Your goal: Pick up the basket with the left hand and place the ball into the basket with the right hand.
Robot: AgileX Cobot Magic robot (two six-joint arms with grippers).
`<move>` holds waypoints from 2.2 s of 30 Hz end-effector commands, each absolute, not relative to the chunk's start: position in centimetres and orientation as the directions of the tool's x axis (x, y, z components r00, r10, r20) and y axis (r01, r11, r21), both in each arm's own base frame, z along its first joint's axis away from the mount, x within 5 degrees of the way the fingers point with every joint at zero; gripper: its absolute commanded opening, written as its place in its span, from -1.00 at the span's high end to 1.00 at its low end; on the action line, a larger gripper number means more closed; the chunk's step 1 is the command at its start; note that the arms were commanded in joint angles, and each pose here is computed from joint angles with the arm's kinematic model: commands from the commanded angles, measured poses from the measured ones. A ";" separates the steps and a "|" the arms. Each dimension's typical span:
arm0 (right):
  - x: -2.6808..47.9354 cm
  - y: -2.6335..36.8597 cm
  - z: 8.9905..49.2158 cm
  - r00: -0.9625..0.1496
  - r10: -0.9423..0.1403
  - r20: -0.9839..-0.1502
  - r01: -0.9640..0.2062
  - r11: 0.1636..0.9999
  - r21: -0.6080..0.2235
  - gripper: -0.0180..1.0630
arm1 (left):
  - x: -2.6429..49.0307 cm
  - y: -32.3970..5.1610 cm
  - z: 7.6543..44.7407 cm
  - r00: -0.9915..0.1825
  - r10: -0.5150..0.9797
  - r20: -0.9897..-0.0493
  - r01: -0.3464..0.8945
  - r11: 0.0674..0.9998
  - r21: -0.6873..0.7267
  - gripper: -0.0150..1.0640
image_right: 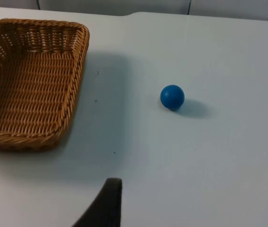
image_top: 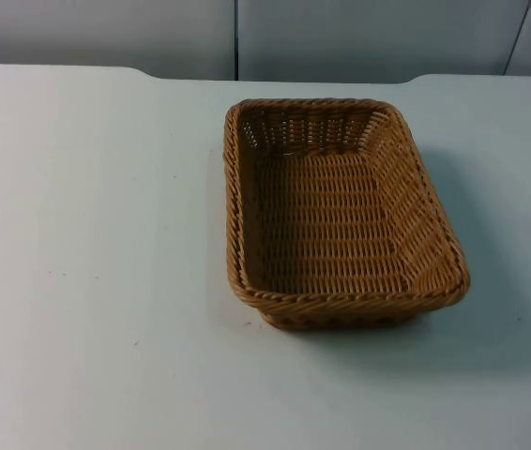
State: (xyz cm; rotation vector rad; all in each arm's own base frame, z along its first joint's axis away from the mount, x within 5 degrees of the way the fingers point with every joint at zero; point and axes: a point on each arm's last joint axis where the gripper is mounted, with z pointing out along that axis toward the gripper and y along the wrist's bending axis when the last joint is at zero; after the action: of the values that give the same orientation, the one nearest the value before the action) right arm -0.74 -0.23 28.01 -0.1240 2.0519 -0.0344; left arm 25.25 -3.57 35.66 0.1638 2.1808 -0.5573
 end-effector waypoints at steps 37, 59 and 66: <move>-0.7 -0.3 27.9 -0.456 -0.097 -0.884 -0.059 0.995 -0.079 -0.96 | 39.0 -16.6 15.7 -0.900 0.064 -0.432 0.323 0.763 -0.559 -0.97; -0.7 -0.3 27.9 -0.456 -0.098 -0.884 -0.058 0.995 -0.080 -0.96 | 39.8 -20.8 10.2 -0.936 0.082 -0.343 0.278 0.770 -0.574 -0.97; -0.7 -0.3 27.9 -0.456 -0.098 -0.884 -0.058 0.995 -0.080 -0.96 | 39.7 -21.4 9.3 -0.944 0.082 -0.319 0.262 0.772 -0.579 -0.87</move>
State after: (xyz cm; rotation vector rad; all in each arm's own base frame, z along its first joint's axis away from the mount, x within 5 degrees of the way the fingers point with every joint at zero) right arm -0.74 -0.24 28.01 -0.1198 2.0521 -0.0347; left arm 39.76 -21.02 9.26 0.2740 2.6900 -0.9297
